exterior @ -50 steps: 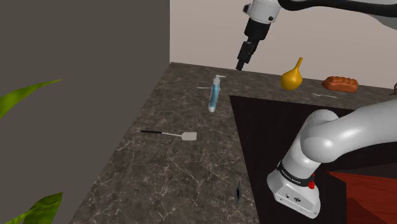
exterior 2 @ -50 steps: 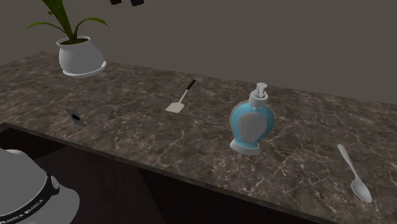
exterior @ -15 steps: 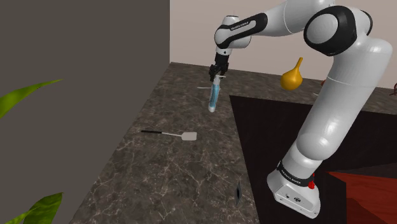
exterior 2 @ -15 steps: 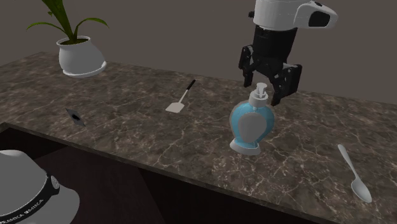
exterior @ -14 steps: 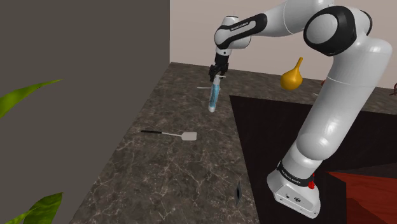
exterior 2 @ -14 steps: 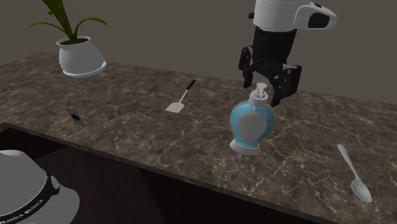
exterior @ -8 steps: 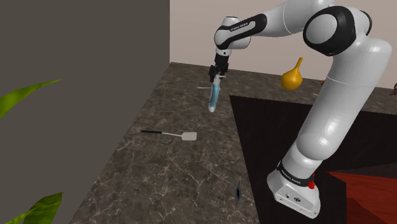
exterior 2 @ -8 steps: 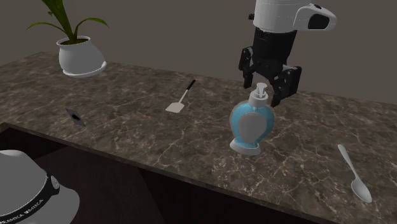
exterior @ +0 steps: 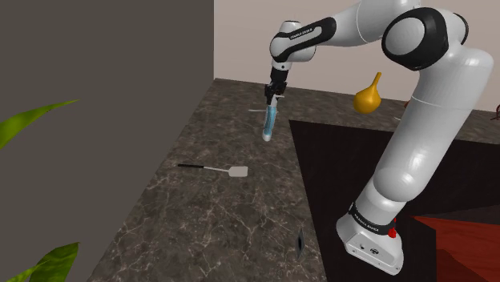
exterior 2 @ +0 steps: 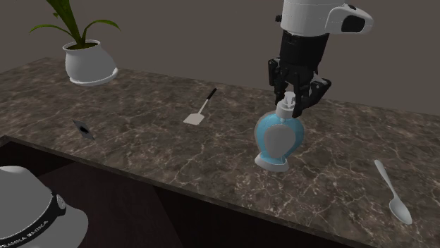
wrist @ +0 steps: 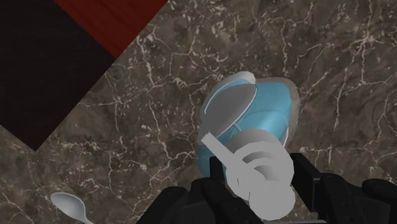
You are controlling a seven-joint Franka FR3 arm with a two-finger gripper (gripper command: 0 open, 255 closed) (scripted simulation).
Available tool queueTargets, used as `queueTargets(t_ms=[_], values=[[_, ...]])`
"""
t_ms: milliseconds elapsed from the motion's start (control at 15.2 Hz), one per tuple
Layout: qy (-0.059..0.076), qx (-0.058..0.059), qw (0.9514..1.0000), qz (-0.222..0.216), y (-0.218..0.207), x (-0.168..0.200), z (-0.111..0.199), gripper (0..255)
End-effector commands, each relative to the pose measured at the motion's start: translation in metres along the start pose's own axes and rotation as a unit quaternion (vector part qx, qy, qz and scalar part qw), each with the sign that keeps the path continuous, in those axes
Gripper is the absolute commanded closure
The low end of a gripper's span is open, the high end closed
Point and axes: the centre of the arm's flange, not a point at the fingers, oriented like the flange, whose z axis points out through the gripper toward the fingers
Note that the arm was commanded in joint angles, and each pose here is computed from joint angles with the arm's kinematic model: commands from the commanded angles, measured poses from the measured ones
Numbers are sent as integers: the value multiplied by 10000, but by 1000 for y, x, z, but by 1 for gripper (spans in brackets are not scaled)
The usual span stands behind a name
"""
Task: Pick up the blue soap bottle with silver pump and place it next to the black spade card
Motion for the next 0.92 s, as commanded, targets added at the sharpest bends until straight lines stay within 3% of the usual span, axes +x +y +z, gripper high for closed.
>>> queueTargets(t_ms=[0,858], values=[[-2,1,10000,0,0,0,0,255],[-2,1,10000,0,-1,4,-63,255]])
